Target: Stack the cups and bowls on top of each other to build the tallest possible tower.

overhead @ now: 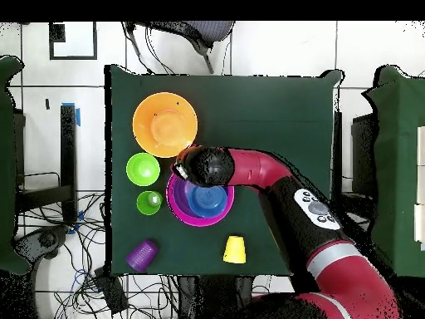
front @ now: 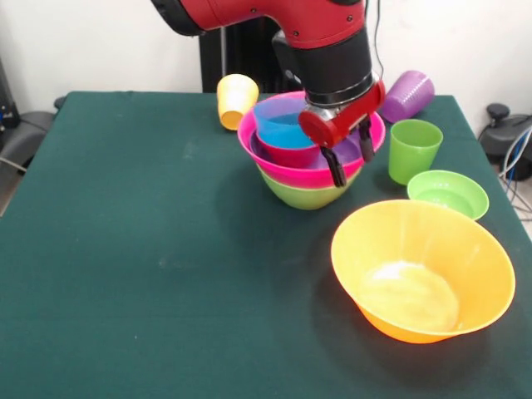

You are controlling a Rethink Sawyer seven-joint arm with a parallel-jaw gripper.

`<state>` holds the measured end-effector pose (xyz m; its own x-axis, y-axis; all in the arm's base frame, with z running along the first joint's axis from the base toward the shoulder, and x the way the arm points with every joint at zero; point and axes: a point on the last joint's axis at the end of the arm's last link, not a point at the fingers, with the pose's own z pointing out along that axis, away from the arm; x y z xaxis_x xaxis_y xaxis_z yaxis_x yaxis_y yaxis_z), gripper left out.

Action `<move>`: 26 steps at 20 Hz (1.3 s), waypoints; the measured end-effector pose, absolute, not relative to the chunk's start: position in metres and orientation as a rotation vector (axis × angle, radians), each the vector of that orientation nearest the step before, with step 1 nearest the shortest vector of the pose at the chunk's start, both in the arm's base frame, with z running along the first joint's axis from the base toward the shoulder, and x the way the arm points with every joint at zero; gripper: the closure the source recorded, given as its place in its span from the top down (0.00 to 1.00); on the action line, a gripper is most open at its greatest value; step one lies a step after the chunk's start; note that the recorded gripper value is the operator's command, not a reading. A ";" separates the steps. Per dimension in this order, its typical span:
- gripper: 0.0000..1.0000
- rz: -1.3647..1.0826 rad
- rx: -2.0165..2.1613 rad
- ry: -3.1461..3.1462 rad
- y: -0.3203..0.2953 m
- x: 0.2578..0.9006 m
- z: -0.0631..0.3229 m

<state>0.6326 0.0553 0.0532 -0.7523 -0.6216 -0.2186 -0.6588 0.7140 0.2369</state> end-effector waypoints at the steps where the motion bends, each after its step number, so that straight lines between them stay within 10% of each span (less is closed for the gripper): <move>1: 1.00 0.464 -1.052 2.799 0.055 0.631 0.053; 26: 1.00 0.292 -1.041 2.805 -0.029 0.631 0.076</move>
